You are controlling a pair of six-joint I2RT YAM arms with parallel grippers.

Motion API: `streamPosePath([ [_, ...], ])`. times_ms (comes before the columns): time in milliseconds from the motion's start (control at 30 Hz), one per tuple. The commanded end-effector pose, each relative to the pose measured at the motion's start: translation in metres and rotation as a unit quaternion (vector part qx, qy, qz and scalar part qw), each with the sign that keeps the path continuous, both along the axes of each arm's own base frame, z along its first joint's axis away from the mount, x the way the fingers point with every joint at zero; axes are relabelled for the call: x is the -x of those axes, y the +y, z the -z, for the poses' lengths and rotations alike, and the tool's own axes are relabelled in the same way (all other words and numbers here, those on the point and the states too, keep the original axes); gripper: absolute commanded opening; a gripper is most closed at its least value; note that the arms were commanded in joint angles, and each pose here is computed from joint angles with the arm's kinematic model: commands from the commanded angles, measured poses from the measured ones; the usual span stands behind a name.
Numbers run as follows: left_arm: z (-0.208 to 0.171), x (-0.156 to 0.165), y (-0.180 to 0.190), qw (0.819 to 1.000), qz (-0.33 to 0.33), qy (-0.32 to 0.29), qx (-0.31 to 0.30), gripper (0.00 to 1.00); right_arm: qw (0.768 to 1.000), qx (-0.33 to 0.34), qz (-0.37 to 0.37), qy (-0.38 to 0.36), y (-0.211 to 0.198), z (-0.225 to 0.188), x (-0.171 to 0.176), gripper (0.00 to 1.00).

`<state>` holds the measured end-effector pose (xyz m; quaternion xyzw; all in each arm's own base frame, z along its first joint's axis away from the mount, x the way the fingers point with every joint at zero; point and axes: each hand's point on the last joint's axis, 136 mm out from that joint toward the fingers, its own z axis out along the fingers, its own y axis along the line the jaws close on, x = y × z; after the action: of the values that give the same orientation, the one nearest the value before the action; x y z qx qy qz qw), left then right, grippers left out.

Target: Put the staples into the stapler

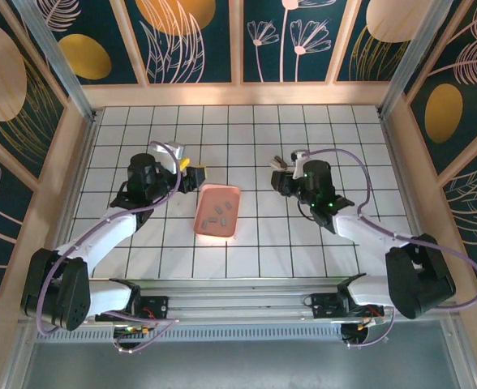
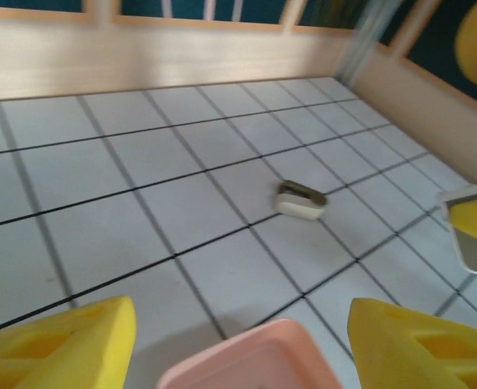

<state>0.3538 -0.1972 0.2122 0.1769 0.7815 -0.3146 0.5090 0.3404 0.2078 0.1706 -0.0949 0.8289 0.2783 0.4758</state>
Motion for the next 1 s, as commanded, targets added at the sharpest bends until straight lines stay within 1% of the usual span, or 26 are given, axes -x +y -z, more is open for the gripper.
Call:
streamPosePath([
  [0, -0.022, 0.010, -0.034, 0.998, 0.059, 0.002, 0.037, 0.70, 0.981, 0.051, -0.069, -0.171, 0.024, -0.049, 0.011, 0.33],
  [100, -0.024, 0.020, -0.057, 0.994, 0.096, 0.021, 0.046, 0.70, 0.955, 0.123, -0.097, -0.251, 0.040, -0.056, 0.024, 0.33],
  [133, -0.024, 0.023, -0.064, 0.993, 0.106, 0.027, 0.047, 0.70, 0.943, 0.147, -0.108, -0.278, 0.044, -0.057, 0.028, 0.33],
  [200, -0.026, 0.029, -0.074, 0.991, 0.123, 0.033, 0.050, 0.70, 0.920, 0.185, -0.127, -0.321, 0.052, -0.057, 0.036, 0.33],
  [267, -0.030, 0.034, -0.083, 0.988, 0.141, 0.035, 0.055, 0.70, 0.902, 0.209, -0.140, -0.351, 0.059, -0.059, 0.040, 0.33],
  [500, -0.026, 0.038, -0.101, 0.982, 0.172, 0.055, 0.047, 0.70, 0.862, 0.239, -0.173, -0.412, 0.075, -0.062, 0.053, 0.33],
  [633, -0.025, 0.045, -0.111, 0.978, 0.194, 0.059, 0.046, 0.70, 0.855, 0.244, -0.178, -0.422, 0.079, -0.064, 0.053, 0.33],
  [700, -0.026, 0.047, -0.115, 0.977, 0.201, 0.061, 0.049, 0.70, 0.855, 0.244, -0.175, -0.423, 0.080, -0.065, 0.051, 0.33],
  [767, -0.026, 0.046, -0.115, 0.977, 0.198, 0.061, 0.050, 0.70, 0.871, 0.227, -0.158, -0.407, 0.077, -0.067, 0.045, 0.34],
  [833, -0.027, 0.042, -0.112, 0.981, 0.182, 0.052, 0.049, 0.70, 0.898, 0.195, -0.144, -0.366, 0.073, -0.067, 0.038, 0.34],
  [867, -0.028, 0.041, -0.109, 0.983, 0.173, 0.044, 0.047, 0.71, 0.919, 0.168, -0.128, -0.333, 0.068, -0.066, 0.032, 0.34],
  [900, -0.029, 0.040, -0.106, 0.985, 0.165, 0.035, 0.047, 0.71, 0.933, 0.146, -0.117, -0.307, 0.065, -0.066, 0.029, 0.34],
  [967, -0.034, 0.040, -0.101, 0.987, 0.151, 0.003, 0.050, 0.71, 0.961, 0.096, -0.092, -0.241, 0.059, -0.062, 0.022, 0.34],
])
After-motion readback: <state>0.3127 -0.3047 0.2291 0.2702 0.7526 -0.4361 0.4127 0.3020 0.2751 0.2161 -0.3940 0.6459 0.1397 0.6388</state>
